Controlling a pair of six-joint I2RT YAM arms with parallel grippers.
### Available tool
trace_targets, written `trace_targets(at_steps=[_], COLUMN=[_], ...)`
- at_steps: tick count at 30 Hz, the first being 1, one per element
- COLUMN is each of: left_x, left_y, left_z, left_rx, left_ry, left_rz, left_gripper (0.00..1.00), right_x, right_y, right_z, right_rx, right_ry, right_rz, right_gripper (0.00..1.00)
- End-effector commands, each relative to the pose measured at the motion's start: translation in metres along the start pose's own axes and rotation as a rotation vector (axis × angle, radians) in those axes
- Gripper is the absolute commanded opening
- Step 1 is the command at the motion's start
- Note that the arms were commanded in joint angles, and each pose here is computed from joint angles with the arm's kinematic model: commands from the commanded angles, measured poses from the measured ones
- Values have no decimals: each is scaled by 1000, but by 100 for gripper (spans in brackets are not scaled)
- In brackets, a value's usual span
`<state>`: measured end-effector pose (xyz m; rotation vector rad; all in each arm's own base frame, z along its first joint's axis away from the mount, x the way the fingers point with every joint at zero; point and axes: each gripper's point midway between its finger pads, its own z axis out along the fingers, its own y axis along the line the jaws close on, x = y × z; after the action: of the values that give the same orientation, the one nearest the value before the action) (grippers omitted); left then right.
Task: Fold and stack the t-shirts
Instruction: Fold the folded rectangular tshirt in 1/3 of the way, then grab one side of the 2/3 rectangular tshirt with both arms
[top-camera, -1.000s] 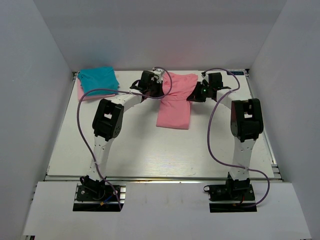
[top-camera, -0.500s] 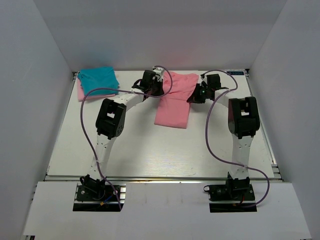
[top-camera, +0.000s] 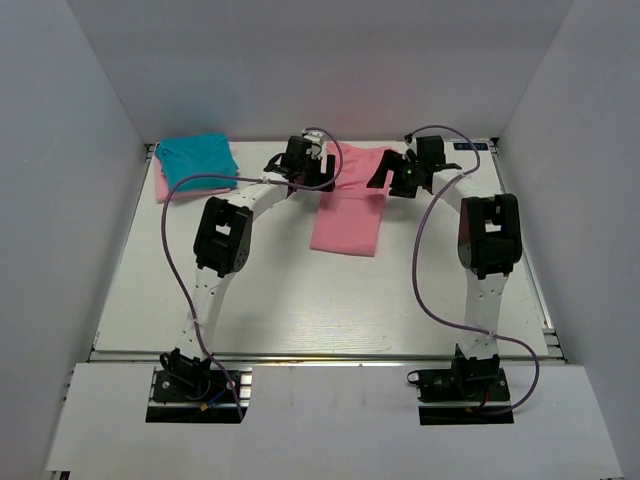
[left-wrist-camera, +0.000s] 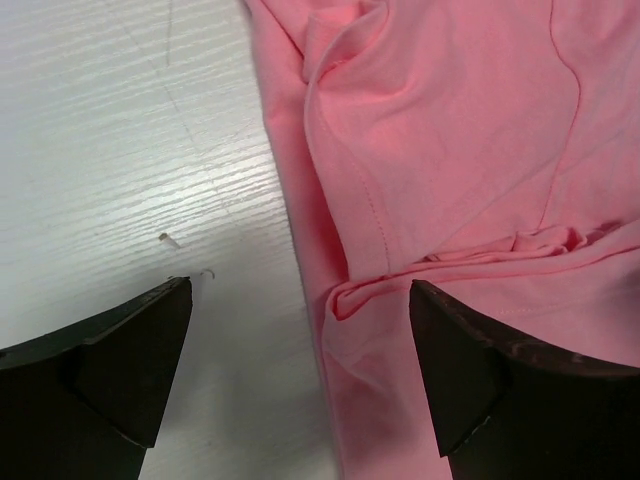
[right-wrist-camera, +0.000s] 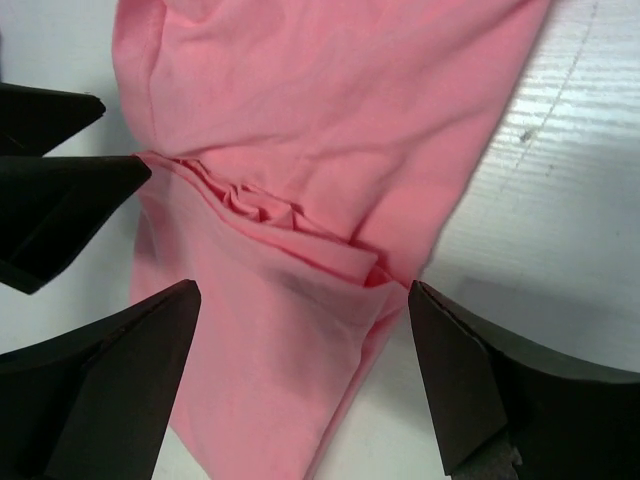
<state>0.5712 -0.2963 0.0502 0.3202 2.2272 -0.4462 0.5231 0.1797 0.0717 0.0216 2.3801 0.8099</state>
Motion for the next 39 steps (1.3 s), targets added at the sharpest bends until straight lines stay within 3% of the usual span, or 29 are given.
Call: trace_targets(at_steps=[1, 5, 6, 7, 10, 13, 14, 15, 16, 21, 35, 39], left_x=[-67, -69, -51, -63, -5, 5, 33, 33, 49, 66, 107, 129], left_y=[-8, -13, -9, -13, -17, -33, -32, -35, -34, -43, -50, -56], left_z=[-51, -96, -92, -115, -130, -158, -160, -170, -170, -170, -135, -131], left_rx=[-15, -17, -25, -18, 1, 88, 103, 118, 129, 180, 265, 305], left_ry=[-101, -89, -51, -82, 35, 30, 79, 60, 73, 95, 193, 234], left_rz=[3, -7, -10, -8, 22, 7, 0, -9, -11, -17, -38, -50], left_gripper=[100, 100, 100, 100, 100, 100, 100, 100, 100, 100, 100, 89], right_x=[-27, -11, -12, 3, 37, 67, 92, 98, 122, 148, 163, 169], right_y=[24, 35, 41, 38, 42, 47, 44, 48, 44, 43, 31, 33], right_z=[-42, -75, -86, -88, -99, -106, -106, -106, -104, -90, -56, -58], right_rx=[11, 13, 7, 10, -12, -23, -27, -47, -60, -66, -59, -73], right_ry=[-78, -77, -93, -72, -42, -9, 30, 30, 80, 142, 203, 226], right_rz=[-72, -93, -102, -88, -75, -79, -51, -61, -45, -14, 74, 81], right_gripper=[90, 90, 90, 90, 90, 90, 90, 90, 90, 90, 90, 85])
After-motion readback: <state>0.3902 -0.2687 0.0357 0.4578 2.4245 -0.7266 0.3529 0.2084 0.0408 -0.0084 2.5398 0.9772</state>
